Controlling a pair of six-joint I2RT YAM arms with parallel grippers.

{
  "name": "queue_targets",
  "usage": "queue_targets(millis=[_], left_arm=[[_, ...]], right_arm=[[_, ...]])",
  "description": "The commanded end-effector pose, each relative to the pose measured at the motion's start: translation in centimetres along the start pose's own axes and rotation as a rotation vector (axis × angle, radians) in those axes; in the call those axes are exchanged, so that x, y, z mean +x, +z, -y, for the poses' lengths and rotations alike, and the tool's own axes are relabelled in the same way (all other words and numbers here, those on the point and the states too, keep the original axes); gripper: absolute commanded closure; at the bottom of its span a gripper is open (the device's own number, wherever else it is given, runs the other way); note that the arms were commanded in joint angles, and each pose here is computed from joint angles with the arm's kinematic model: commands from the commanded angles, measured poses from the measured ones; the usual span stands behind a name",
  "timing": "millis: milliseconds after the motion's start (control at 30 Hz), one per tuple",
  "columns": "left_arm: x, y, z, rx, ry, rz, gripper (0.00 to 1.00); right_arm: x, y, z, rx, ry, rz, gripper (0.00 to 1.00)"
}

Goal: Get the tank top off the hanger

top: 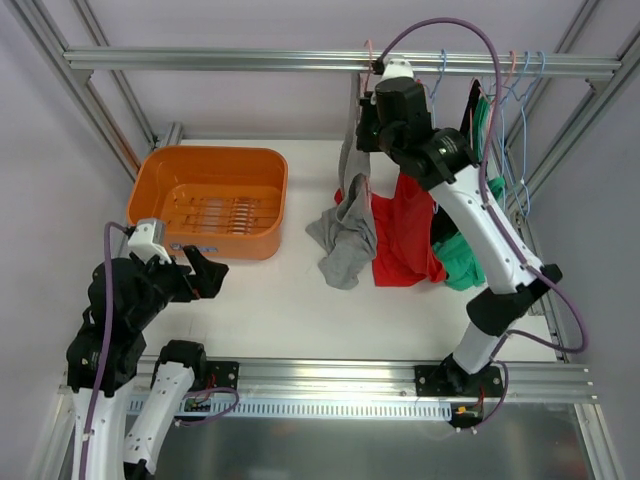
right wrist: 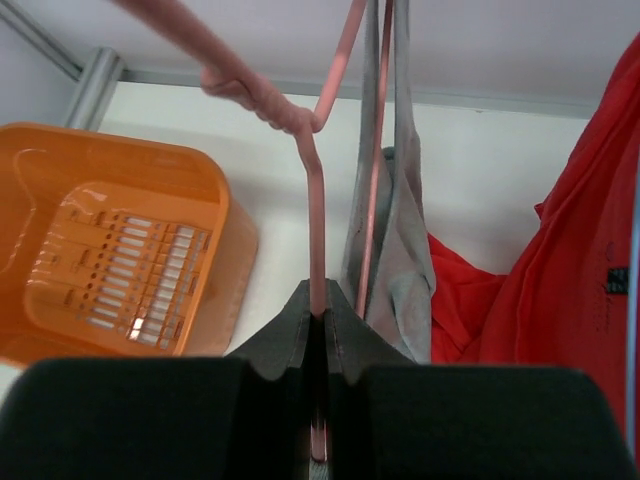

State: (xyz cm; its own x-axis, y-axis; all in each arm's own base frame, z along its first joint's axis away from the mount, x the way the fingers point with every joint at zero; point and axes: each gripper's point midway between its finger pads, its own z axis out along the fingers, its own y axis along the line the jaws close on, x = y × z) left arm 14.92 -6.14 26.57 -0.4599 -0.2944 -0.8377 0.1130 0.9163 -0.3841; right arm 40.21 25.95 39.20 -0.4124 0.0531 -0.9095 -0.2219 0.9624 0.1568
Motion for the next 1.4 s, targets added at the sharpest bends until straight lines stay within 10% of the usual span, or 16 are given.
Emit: queue_targets(millis=[0, 433, 1067, 1233, 1367], left_arm=[[-4.2, -0.4, 4.7, 0.204, 0.025, 0.059, 0.01], [-13.8, 1.7, 16.0, 0.590, 0.118, 0.088, 0.01], [-6.2, 10.2, 36.3, 0.907, 0.383, -0.037, 0.21], [-6.8, 11.2, 38.0, 0.919, 0.376, 0.003, 0.45], [-6.6, 12.0, 38.4, 0.908, 0.372, 0.006, 0.83]], right_arm=[[-5.3, -6.7, -0.2, -0.100, 0.073, 0.173, 1.00], [5.6, -16.0, 1.3, -0.359, 0.055, 0.025, 1.00], [12.9, -30.8, 4.7, -0.606, 0.089, -0.005, 1.00], [12.8, -31.4, 4.3, -0.643, 0.084, -0.006, 1.00], [12.8, -31.8, 4.1, -0.662, 0.078, -0.003, 1.00]])
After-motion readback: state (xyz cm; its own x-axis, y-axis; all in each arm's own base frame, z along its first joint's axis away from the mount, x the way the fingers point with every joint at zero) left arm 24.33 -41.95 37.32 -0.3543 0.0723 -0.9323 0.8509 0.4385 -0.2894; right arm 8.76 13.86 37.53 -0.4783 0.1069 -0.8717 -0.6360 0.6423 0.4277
